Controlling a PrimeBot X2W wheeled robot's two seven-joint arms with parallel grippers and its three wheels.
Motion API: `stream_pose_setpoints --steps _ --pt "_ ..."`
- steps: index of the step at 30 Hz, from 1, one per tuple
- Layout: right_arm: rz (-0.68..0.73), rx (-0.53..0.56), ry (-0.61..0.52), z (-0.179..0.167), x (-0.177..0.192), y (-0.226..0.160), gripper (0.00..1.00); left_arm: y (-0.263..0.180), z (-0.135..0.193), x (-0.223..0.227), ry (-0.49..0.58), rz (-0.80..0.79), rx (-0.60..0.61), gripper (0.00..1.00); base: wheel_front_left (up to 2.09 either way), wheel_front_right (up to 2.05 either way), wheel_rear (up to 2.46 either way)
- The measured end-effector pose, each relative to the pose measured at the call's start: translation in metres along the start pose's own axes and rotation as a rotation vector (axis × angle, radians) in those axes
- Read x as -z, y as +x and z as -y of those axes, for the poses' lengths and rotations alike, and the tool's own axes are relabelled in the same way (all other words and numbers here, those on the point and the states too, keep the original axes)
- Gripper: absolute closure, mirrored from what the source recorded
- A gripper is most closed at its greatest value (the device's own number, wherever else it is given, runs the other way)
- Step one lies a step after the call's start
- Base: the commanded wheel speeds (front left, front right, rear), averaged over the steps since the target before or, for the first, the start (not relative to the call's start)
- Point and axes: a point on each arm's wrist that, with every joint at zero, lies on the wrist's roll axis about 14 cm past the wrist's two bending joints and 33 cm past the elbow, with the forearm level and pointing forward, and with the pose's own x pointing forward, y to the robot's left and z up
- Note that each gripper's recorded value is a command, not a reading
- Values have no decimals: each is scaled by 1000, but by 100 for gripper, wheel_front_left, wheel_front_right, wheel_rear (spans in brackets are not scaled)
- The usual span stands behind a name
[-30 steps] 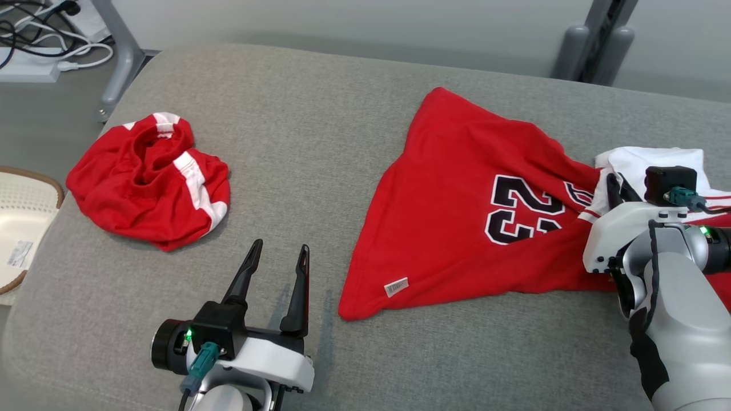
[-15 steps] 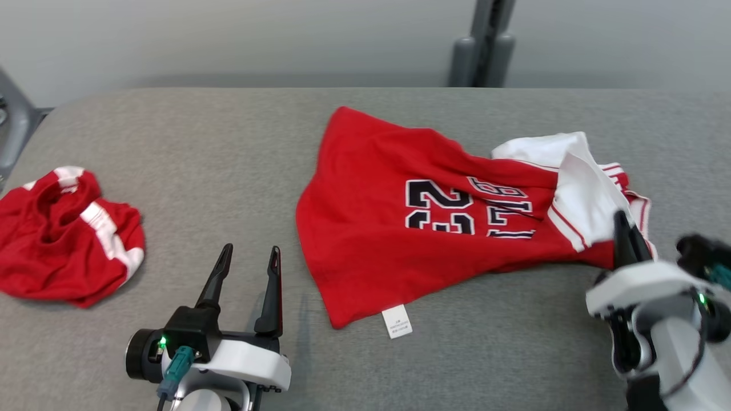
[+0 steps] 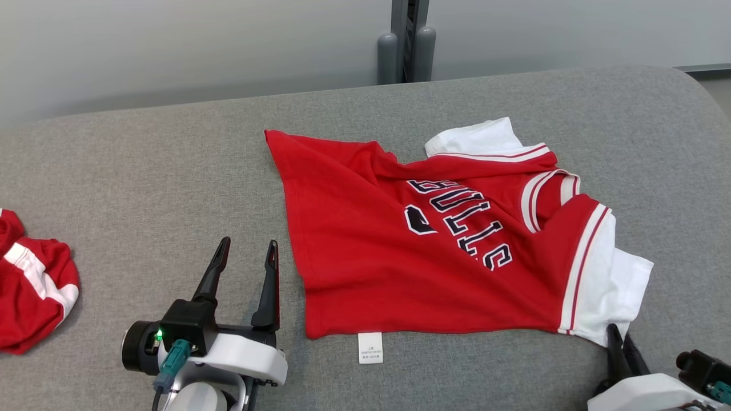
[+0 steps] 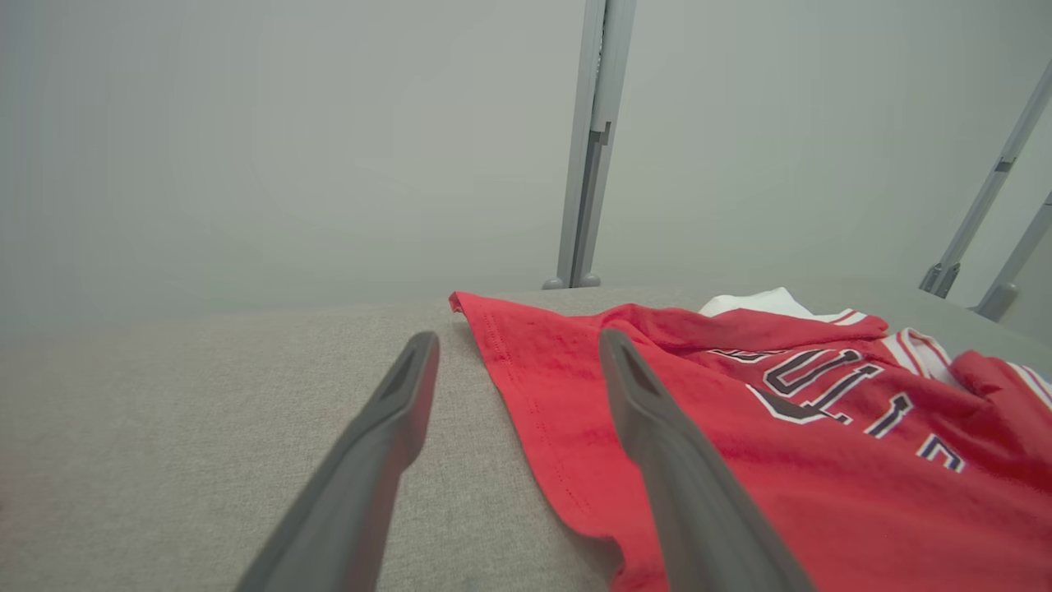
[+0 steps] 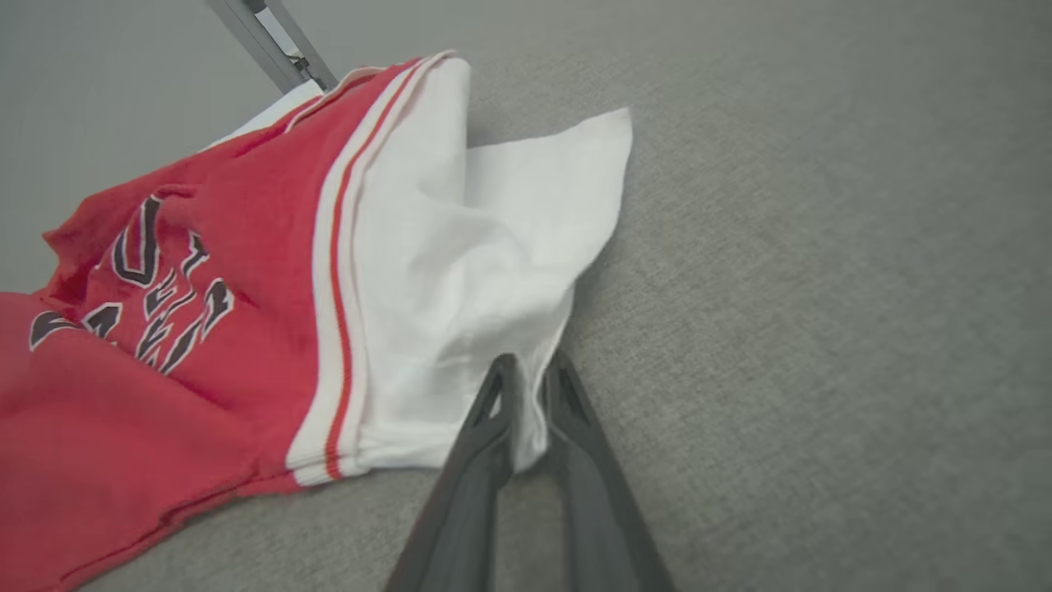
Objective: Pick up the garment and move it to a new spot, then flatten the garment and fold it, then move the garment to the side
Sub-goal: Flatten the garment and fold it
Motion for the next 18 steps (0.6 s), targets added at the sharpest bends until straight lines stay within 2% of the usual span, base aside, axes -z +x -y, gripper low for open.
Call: stream_pose_setpoints --steps 3,9,15,18 --pt "12 13 -2 4 -5 2 0 -1 1 1 1 -3 2 0 0 0 0" --pt "138 -39 -75 -12 -49 15 0 -7 -5 -1 6 -2 -17 0 0 0 0" --pt "328 -179 -243 -63 -108 17 0 -15 -13 -7 9 15 -44 0 0 0 0" --pt "393 -261 -296 -93 -125 13 0 -19 -17 -10 5 22 -59 0 0 0 0"
